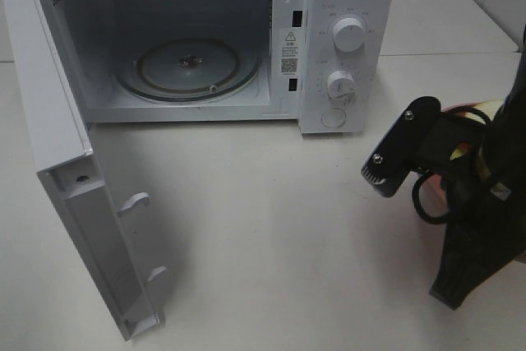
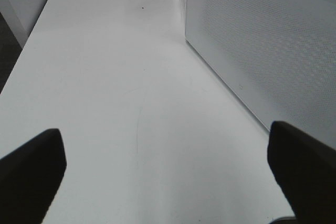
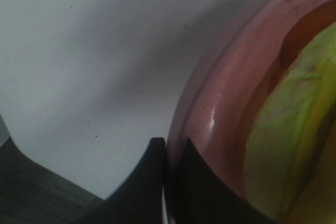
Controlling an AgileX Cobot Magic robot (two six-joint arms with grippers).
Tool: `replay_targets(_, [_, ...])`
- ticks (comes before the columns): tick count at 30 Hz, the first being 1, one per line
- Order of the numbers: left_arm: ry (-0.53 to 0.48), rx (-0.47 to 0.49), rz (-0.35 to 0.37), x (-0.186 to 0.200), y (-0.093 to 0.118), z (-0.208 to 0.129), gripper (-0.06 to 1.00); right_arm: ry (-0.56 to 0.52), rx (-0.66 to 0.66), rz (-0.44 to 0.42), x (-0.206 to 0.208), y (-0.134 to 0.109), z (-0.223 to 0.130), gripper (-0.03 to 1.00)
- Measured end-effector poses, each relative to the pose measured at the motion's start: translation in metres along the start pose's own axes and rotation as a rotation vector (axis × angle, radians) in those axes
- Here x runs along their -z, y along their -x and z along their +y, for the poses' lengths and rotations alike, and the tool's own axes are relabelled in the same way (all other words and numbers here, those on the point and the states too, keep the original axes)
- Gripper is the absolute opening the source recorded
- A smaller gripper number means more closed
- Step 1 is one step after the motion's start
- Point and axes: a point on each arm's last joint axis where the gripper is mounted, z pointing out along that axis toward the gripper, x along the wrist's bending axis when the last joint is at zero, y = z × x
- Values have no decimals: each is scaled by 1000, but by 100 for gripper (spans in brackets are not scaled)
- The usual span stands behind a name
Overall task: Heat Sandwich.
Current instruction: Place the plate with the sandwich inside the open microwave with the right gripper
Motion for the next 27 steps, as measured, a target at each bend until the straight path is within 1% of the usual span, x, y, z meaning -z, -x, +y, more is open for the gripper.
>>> replay_targets(2, [0,0,0,0,0,0,99,11,21,-2,0,-3,-1,4])
replay_targets(5, [0,0,0,0,0,0,99,35,111,-19,1,-12,-1,4])
replay_targets(7, [0,0,0,0,0,0,99,42,128,-18,1,-14,-1,4])
replay_targets(9, [0,0,0,0,0,0,99,67,197,-14,1,-17,1,4])
replay_targets(11, [0,0,0,0,0,0,99,83,243,-10,1,-19,2,4])
replay_targets(12, [0,0,0,0,0,0,99,83,243,-10,1,-19,2,4])
replay_targets(13, [0,0,0,0,0,0,99,102,287,-8,2,-19,3,4])
replay_targets(15, [0,0,0,0,0,0,99,120,334,-7,2,-20,5,4])
replay_targets(16, [0,0,0,0,0,0,99,120,334,-7,2,-20,5,4])
replay_targets(17, [0,0,0,0,0,0,99,136,382,-8,2,-20,6,4])
replay_targets(19, [0,0,0,0,0,0,99,152,431,-9,2,-21,8,4])
replay_targets(20, [0,0,0,0,0,0,99,152,431,-9,2,-21,8,4])
replay_targets(21, [0,0,0,0,0,0,99,168,489,-12,2,-21,9,4])
replay_targets(23, [0,0,0,0,0,0,99,189,560,-17,3,-22,11,4])
replay_targets(24, [0,0,0,0,0,0,99,209,624,-22,3,-22,13,4])
replay_targets(25, [0,0,0,0,0,0,99,209,624,-22,3,-22,13,4])
replay_targets(27, [0,0,0,0,0,0,99,231,690,-29,3,-23,14,5])
